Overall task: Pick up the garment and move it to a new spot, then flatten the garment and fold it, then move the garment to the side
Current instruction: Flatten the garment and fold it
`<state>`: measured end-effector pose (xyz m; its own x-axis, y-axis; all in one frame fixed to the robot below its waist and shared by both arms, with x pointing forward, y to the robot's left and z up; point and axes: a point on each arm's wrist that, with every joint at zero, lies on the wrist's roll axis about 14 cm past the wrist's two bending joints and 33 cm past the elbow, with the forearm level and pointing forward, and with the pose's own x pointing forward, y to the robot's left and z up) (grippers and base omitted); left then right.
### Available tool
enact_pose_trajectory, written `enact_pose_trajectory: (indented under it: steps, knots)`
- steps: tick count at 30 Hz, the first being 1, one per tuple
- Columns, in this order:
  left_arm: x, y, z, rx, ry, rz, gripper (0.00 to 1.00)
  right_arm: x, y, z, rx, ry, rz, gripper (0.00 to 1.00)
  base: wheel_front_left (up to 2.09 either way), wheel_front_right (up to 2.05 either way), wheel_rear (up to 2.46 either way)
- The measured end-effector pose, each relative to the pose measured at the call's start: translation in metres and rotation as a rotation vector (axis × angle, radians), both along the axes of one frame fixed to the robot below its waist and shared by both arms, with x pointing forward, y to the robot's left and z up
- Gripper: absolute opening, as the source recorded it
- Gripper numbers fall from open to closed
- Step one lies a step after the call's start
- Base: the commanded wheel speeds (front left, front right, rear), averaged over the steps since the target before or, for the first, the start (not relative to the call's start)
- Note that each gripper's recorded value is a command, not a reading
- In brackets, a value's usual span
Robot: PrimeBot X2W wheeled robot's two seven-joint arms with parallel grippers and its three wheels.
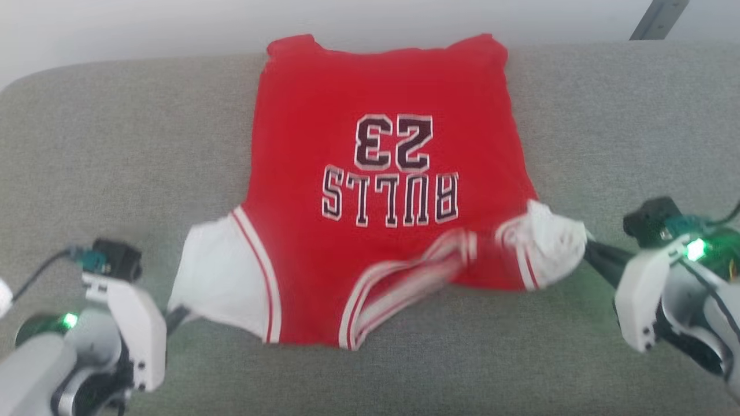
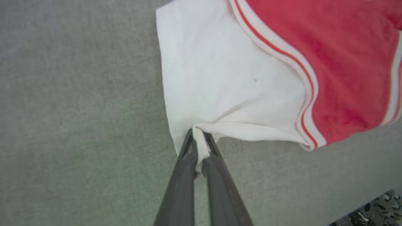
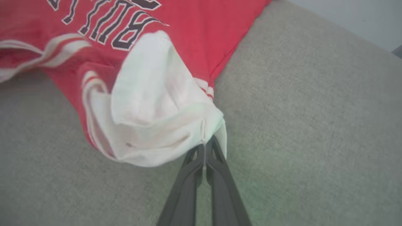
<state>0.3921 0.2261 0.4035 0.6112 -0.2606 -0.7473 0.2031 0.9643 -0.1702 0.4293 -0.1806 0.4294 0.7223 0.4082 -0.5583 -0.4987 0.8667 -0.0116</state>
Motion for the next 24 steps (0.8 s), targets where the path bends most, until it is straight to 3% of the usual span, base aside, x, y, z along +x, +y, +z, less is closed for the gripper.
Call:
enact_pose_trajectory:
  steps: [10,16,18,19,20,21,24]
  knots:
    - [-0.055,0.014,-0.023,0.021,0.153,0.105,0.0,-0.059,-0.012,-0.032,-0.003,0.184,-0.017,0.0,0.0,0.0,0.0]
    - [-0.069,0.013,-0.027,0.006,0.171,0.139,0.0,-0.066,-0.023,-0.041,0.0,0.219,-0.07,0.0,0.0,0.0,0.0]
    - [-0.072,0.012,-0.029,0.0,0.171,0.141,0.0,-0.069,-0.021,-0.046,-0.003,0.234,-0.078,0.15,0.0,0.0,0.0]
    - [-0.073,0.01,-0.029,-0.004,0.171,0.142,0.0,-0.07,-0.02,-0.049,-0.012,0.24,-0.077,0.29,0.0,0.0,0.0]
    - [-0.073,0.008,-0.03,-0.01,0.17,0.143,0.0,-0.07,-0.019,-0.05,-0.009,0.245,-0.085,0.49,0.0,0.0,0.0]
    - [-0.074,0.006,-0.031,-0.016,0.171,0.144,0.0,-0.07,-0.017,-0.052,-0.004,0.253,-0.091,1.0,0.0,0.0,0.0]
    - [-0.074,0.003,-0.032,-0.025,0.163,0.146,0.0,-0.071,-0.011,-0.054,-0.002,0.264,-0.09,1.0,0.0,0.0,0.0]
